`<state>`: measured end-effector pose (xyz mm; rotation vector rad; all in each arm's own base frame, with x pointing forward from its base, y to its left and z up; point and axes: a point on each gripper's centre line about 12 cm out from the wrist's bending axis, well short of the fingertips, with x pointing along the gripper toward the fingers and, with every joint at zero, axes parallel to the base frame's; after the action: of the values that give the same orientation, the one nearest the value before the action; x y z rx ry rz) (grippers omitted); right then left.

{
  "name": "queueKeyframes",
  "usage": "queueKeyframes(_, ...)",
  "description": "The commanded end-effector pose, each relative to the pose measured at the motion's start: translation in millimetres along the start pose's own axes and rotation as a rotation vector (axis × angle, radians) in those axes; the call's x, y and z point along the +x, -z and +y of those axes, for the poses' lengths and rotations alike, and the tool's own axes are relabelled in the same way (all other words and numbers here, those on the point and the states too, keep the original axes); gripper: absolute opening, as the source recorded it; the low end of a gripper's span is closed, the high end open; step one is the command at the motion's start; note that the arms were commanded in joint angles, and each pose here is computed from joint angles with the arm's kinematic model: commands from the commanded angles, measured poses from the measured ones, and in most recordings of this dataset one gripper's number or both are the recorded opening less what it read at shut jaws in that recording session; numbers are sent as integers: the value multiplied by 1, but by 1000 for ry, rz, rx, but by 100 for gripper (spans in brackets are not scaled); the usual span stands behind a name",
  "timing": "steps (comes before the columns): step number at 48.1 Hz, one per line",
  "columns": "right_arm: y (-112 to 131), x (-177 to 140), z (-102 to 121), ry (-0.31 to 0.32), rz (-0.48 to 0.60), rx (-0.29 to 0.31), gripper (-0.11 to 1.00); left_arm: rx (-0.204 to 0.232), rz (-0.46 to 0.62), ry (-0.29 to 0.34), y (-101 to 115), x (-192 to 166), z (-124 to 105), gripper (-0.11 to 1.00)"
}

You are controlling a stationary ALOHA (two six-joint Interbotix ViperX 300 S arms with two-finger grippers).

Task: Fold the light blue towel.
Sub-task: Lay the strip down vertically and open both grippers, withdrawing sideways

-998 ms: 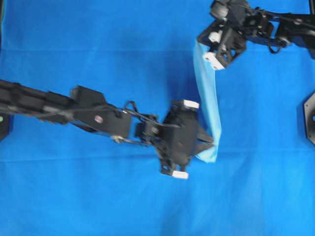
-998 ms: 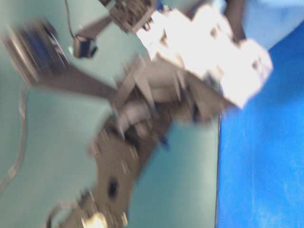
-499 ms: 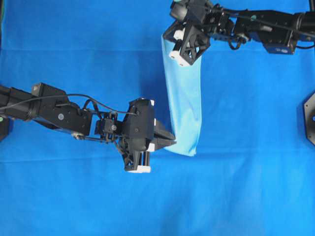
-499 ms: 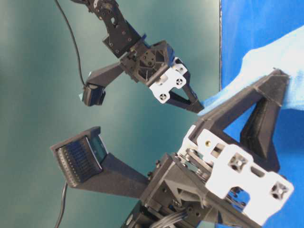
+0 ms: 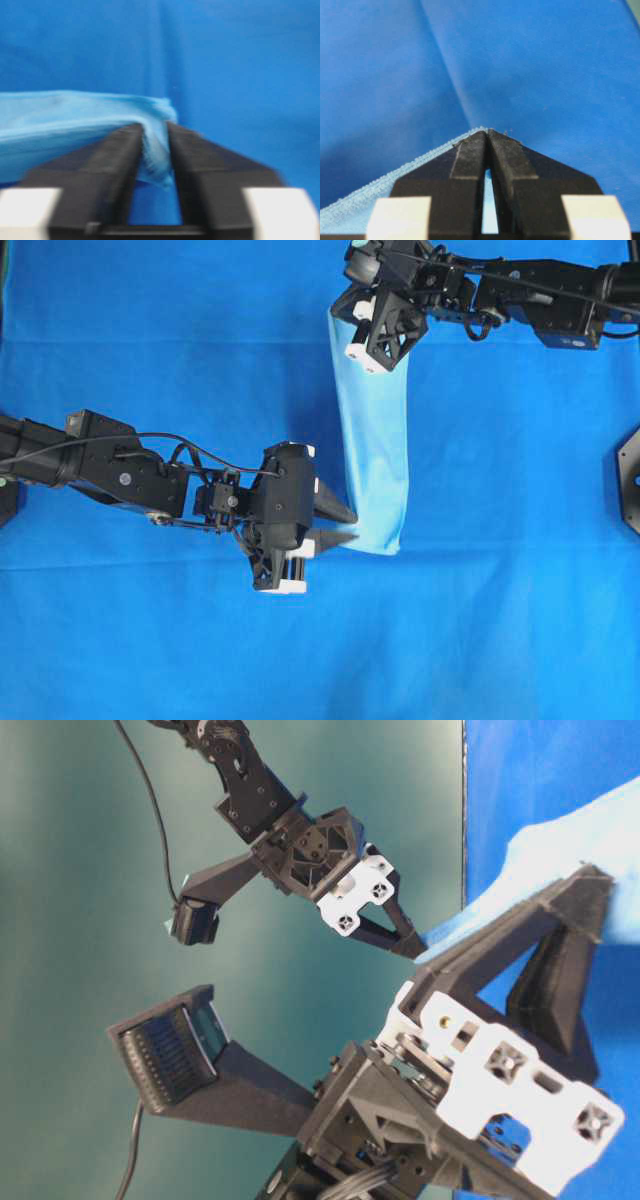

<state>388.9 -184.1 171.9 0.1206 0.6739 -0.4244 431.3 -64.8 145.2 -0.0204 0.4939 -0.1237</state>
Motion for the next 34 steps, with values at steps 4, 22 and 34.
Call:
queueKeyframes(4,-16,-9,-9,19,-52,-26,36,34,-66,36,-25,-2,-17,51)
queueKeyframes(22,-22,-22,-10,28,-58,-51,61,63,35,6,-40,-28,-2,83)
queueKeyframes(34,-27,-68,-4,25,-97,-58,61,70,118,5,-49,-81,-1,82)
